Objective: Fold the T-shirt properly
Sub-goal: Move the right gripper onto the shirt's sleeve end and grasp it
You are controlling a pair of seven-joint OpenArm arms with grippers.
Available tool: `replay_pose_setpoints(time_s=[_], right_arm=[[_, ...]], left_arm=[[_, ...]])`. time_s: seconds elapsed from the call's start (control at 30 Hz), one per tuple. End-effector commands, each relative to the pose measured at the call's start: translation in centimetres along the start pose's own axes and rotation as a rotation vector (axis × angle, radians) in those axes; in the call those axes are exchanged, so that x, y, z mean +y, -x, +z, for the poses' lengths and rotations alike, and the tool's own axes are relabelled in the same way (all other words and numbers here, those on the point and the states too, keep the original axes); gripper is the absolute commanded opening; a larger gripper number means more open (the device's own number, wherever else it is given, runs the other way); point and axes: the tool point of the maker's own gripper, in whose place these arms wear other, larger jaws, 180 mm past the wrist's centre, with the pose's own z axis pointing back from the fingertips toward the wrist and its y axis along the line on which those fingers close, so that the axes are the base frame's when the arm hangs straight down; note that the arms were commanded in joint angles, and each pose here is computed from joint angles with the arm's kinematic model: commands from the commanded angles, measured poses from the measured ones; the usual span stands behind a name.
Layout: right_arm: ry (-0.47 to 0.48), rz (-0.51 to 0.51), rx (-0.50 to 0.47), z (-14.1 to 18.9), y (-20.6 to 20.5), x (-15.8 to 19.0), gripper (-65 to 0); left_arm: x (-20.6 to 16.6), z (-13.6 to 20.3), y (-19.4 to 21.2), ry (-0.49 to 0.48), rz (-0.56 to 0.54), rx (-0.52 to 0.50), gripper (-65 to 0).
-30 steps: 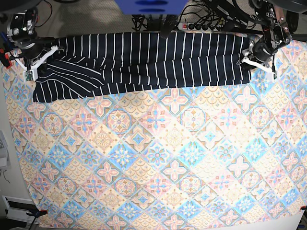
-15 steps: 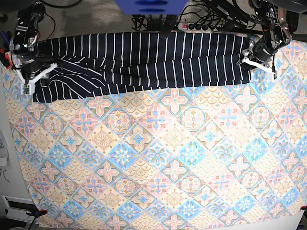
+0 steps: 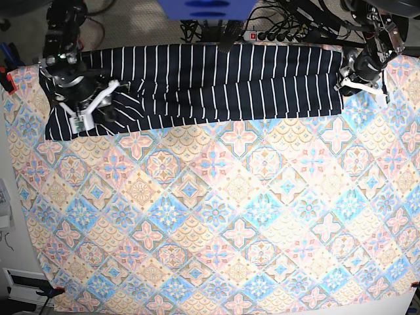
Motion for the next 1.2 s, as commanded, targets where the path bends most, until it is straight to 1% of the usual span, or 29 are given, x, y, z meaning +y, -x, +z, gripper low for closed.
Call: replay_pose_setpoints(time_s=[0.0,0.1,0.13,0.17,0.27,0.37,0.43,0.5,0.53,0.97,1.03,1.17], right_arm=[[-0.025,0.027,-0.031,-0.1,-1.0,0.6,-44.8],[-0.102,0.044,-0.004,-1.2,-0.3,3.2,-44.8],[-0.121,0.046,0.006,-1.5,0.0,3.8,-44.8],[-0.131,0.043,0.02,-1.8,0.5,4.1,-44.8],[-0.143,0.034,0.049,-2.2,1.6,4.4,-44.8],[-0.144,0.033,0.054,-2.3,1.8,4.4,-44.8],[-0.144,0.033,0.052,-2.3,1.8,4.4,-44.8],[-0.144,0.033,0.052,-2.3,1.8,4.4,-44.8],[-0.144,0.033,0.052,-2.3,1.8,4.4,-44.8],[-0.138,0.031,0.051,-2.2,1.8,4.2,-44.8],[-0.137,0.031,0.051,-2.2,1.8,4.2,-44.8],[-0.137,0.032,0.05,-2.2,1.7,4.2,-44.8]], left_arm=[[0.1,0.4,-1.2,0.003,-0.016,-0.029,-45.0],[0.2,0.5,-1.3,-0.001,-0.02,-0.03,-36.9],[0.2,0.5,-1.3,-0.002,-0.024,-0.029,-34.8],[0.2,0.5,-1.3,0.001,-0.027,-0.026,-34.1],[0.1,0.4,-0.9,0.003,-0.045,0.02,-34.1],[-0.7,0.1,-0.4,0.021,-0.059,0.076,-33.6],[-1.3,0.0,-0.1,0.048,-0.103,0.102,-33.5],[-2.0,0.0,-0.1,0.082,-0.167,0.112,-33.5],[-2.2,0.0,0.0,0.092,-0.18,0.113,-33.5],[-2.0,-0.1,0.3,0.086,-0.193,0.124,-33.5],[-1.8,-0.4,0.8,0.084,-0.18,0.139,-33.5],[-1.4,-1.7,3.5,0.087,-0.153,0.222,-33.5]])
